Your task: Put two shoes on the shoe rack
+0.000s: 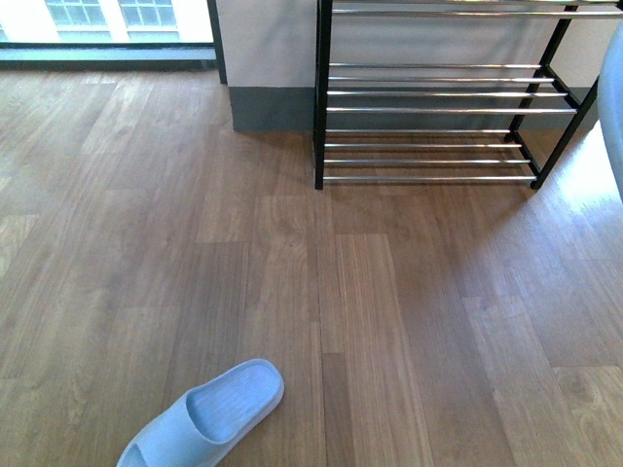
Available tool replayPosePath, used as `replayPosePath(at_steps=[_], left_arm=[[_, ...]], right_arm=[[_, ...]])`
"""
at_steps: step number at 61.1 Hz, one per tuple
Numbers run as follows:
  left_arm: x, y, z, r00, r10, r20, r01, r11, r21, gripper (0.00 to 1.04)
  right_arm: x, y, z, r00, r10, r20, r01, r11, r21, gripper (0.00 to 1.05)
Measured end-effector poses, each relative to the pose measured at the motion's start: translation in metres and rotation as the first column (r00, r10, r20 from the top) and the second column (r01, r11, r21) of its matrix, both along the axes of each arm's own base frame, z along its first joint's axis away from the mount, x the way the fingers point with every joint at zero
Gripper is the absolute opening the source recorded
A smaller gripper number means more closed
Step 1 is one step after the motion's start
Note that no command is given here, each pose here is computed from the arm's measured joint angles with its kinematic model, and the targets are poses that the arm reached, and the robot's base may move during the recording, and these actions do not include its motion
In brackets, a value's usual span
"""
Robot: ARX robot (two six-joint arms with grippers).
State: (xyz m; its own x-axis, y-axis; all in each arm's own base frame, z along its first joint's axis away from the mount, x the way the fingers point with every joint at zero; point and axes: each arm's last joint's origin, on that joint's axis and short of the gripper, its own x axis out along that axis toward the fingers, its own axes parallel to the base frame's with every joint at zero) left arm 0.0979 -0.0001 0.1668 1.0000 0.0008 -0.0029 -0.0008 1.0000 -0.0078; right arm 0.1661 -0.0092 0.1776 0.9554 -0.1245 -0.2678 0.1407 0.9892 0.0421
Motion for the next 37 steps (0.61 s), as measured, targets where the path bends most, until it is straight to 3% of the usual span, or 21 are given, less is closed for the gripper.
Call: replayPosePath(at_steps=[31,33,37], left_arm=[[0.0000,-0.0001,0.0000,1.000,-0.003,0.000,0.003,1.000,0.000,0.95],[0.0005,0.0000,-0.0011,0.999,0.018,-0.032,-0.019,1.000,-0.006,0.95],[0.0018,-0.0016,-0.0018,0.965,0.112,-0.238,-0.122,0.992,-0.026,0.95]], right_arm=[[0.0000,0.0000,0.0001,1.000,-0.001,0.000,0.001,1.000,0.000,0.02],[0.0000,0.0000,0.0001,1.000,0.000,0.000,0.000,1.000,0.000,0.02],[0.0000,0.0000,0.0001,1.000,0.000,0.000,0.000,1.000,0.000,0.02]])
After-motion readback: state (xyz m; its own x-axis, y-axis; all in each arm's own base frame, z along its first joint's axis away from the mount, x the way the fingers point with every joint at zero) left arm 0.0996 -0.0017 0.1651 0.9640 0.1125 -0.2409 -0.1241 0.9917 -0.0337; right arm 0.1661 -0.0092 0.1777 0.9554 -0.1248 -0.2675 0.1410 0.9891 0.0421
